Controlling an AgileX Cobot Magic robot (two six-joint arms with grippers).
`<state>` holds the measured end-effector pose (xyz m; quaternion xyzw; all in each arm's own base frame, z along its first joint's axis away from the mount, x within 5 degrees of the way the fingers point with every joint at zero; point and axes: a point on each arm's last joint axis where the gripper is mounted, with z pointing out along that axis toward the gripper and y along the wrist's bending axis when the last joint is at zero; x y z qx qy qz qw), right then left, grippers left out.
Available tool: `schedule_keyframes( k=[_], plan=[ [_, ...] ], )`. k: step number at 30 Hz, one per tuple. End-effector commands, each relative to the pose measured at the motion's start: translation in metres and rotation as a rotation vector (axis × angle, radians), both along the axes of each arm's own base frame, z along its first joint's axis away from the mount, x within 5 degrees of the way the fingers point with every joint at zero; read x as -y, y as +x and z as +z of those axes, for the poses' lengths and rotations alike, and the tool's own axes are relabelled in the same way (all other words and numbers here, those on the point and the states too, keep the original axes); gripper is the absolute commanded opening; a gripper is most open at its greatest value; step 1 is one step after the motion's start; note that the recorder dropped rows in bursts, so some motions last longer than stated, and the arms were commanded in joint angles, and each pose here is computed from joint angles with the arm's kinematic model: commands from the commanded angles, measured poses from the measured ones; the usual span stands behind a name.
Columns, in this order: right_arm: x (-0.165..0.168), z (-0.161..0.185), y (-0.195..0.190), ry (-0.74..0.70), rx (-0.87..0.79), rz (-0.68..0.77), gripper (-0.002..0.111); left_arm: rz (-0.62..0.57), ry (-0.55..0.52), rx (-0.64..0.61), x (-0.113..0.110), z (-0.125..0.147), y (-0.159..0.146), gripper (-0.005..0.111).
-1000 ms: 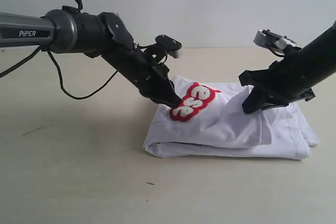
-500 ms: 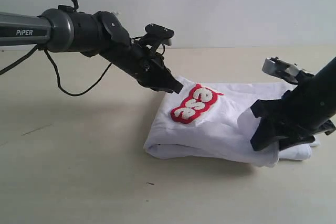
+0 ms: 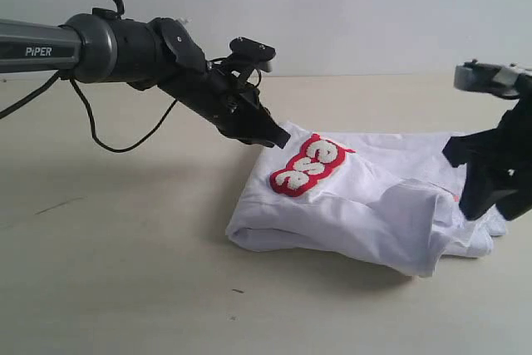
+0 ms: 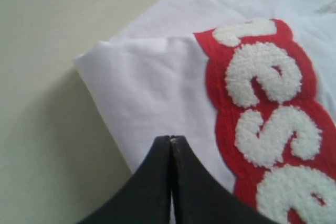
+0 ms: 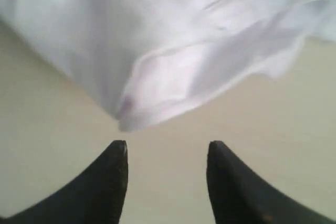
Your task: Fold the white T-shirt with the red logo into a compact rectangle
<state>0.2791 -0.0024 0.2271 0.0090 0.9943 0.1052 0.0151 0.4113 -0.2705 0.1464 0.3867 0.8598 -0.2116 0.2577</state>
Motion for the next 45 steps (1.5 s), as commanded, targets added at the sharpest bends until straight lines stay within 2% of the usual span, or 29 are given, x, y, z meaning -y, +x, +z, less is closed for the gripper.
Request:
schedule_keyframes(
  k=[1, 4, 6, 9, 12, 15, 16, 17, 19, 21, 27, 29, 31, 32, 33, 36, 39, 42, 44, 45],
  plan=[
    [0.001, 0.022, 0.010, -0.006, 0.214, -0.044, 0.046, 0.020, -0.016, 0.008, 0.000, 0.004, 0.000, 0.000],
    [-0.011, 0.029, 0.026, 0.141, 0.392, -0.038, 0.046, 0.019, -0.015, 0.009, 0.000, 0.004, 0.000, 0.000],
    [-0.015, 0.025, 0.037, 0.213, 0.451, -0.073, 0.046, 0.014, -0.014, 0.001, 0.000, 0.004, 0.000, 0.000],
    [-0.017, 0.000, 0.044, 0.239, 0.342, -0.065, 0.041, 0.011, -0.013, -0.002, 0.000, 0.004, -0.001, 0.000],
    [-0.017, -0.028, 0.041, 0.243, 0.168, -0.011, 0.030, 0.019, -0.015, 0.010, 0.000, 0.004, 0.001, 0.000],
    [-0.016, -0.042, 0.038, 0.205, 0.086, 0.033, 0.011, 0.025, -0.017, 0.019, 0.000, 0.005, 0.001, 0.000],
    [-0.014, -0.045, 0.037, 0.160, 0.064, 0.048, 0.003, 0.025, -0.017, 0.019, 0.000, 0.005, 0.001, 0.000],
    [-0.012, -0.048, 0.035, 0.095, 0.035, 0.058, 0.000, 0.025, -0.017, 0.019, 0.000, 0.005, 0.001, 0.000],
    [-0.006, -0.055, 0.033, -0.052, -0.019, 0.039, 0.000, 0.024, -0.016, 0.020, 0.000, 0.005, 0.001, 0.000],
    [-0.002, -0.061, 0.032, -0.139, -0.052, 0.023, 0.000, 0.024, -0.016, 0.020, 0.000, 0.005, 0.001, 0.000],
    [-0.003, -0.075, 0.033, -0.125, -0.104, 0.031, 0.000, 0.024, -0.016, 0.020, 0.000, 0.005, 0.001, 0.000],
    [-0.005, -0.075, 0.033, -0.098, -0.107, 0.064, 0.003, 0.024, -0.016, 0.020, 0.000, 0.005, 0.001, 0.000],
    [-0.005, -0.069, 0.036, -0.101, -0.081, 0.064, 0.012, 0.024, -0.016, 0.020, 0.000, 0.005, 0.001, 0.000],
    [-0.002, -0.057, 0.039, -0.125, -0.030, 0.068, 0.028, 0.024, -0.016, 0.020, 0.000, 0.005, 0.001, 0.000],
    [0.002, -0.050, 0.041, -0.146, 0.005, 0.050, 0.037, 0.024, -0.016, 0.020, 0.000, 0.005, 0.001, 0.000],
    [0.011, -0.042, 0.043, -0.212, 0.053, -0.039, 0.055, 0.018, -0.014, 0.019, 0.000, 0.005, 0.001, 0.000],
    [0.017, -0.053, 0.043, -0.209, 0.025, -0.104, 0.056, 0.017, -0.014, 0.017, 0.000, 0.004, 0.001, 0.000],
    [0.023, -0.085, 0.048, -0.189, -0.017, -0.131, 0.056, 0.014, -0.013, 0.011, 0.000, 0.004, 0.000, 0.000],
    [0.022, -0.090, 0.053, -0.167, 0.019, -0.137, 0.055, 0.015, -0.014, 0.013, 0.000, 0.004, 0.001, 0.000],
    [0.017, -0.091, 0.056, -0.107, 0.046, -0.133, 0.054, 0.011, -0.012, 0.022, 0.000, 0.004, 0.001, 0.000]
  ],
)
